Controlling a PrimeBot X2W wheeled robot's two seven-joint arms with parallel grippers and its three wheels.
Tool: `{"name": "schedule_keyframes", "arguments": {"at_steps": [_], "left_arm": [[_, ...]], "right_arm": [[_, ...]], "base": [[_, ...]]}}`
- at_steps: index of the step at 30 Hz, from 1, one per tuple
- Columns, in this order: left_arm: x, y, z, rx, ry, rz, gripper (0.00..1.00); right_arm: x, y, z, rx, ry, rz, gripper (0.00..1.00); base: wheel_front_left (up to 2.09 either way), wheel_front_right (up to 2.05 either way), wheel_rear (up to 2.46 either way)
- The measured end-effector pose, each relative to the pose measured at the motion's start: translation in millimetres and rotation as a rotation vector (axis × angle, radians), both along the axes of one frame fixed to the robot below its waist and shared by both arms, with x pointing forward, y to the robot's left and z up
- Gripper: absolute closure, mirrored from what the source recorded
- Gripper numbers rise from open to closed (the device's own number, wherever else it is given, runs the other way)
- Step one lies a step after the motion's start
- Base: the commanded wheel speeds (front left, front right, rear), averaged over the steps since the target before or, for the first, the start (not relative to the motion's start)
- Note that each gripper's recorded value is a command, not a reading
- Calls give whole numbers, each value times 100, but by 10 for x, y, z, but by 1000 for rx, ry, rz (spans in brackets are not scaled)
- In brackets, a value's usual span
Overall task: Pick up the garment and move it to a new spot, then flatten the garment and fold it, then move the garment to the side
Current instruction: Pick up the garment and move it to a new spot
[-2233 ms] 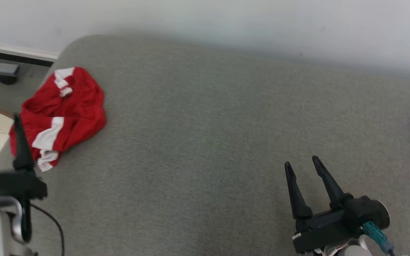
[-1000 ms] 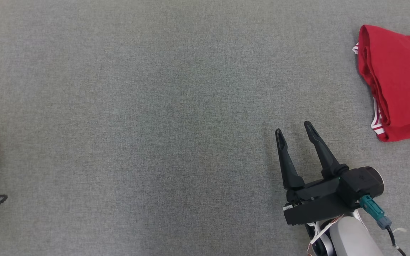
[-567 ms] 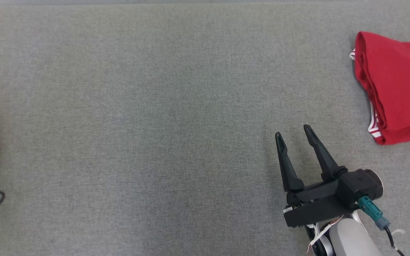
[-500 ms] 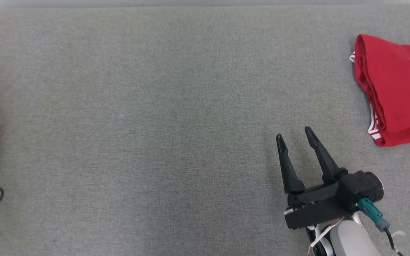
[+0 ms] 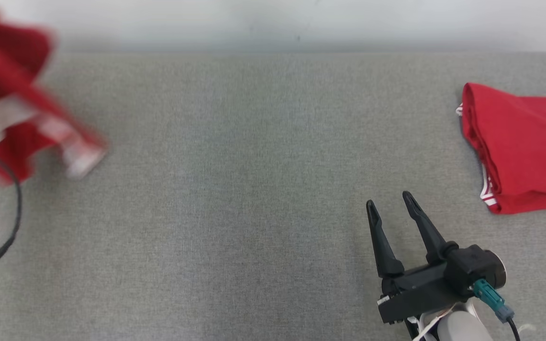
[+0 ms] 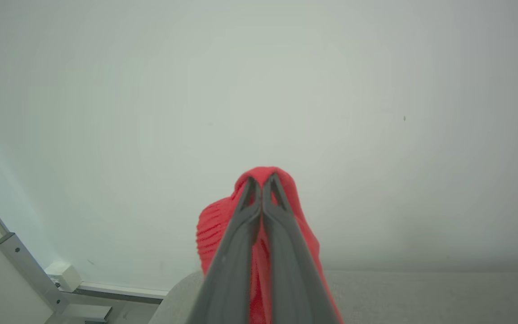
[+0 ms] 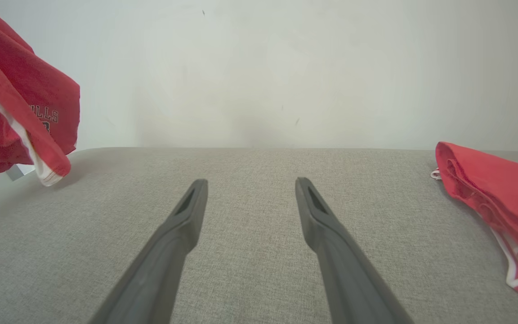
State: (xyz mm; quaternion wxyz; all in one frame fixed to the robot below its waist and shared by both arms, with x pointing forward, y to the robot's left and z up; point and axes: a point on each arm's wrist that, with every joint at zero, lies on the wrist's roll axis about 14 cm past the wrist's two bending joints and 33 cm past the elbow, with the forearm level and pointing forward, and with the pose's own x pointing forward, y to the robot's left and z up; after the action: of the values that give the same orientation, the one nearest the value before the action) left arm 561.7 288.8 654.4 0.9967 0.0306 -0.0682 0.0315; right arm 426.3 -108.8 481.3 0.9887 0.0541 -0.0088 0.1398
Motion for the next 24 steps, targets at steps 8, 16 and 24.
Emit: {"name": "schedule_keyframes", "arguments": {"at_steps": [8,16,24], "left_arm": [[-200,-923,897,-14,-211,-252,100],[-425,-1984,1148,-69,-265,-536,100],[-665,-2964,1091,-154,-252,-796,100]], "right_arm": [[-134,-93,94,17,-13,-35,0],[-304,-414,158,42,-19,-133,0],[-457,-746,144,52,-8,-237,0]], "base": [[0,0,0],[0,0,0],[0,0,0]]}}
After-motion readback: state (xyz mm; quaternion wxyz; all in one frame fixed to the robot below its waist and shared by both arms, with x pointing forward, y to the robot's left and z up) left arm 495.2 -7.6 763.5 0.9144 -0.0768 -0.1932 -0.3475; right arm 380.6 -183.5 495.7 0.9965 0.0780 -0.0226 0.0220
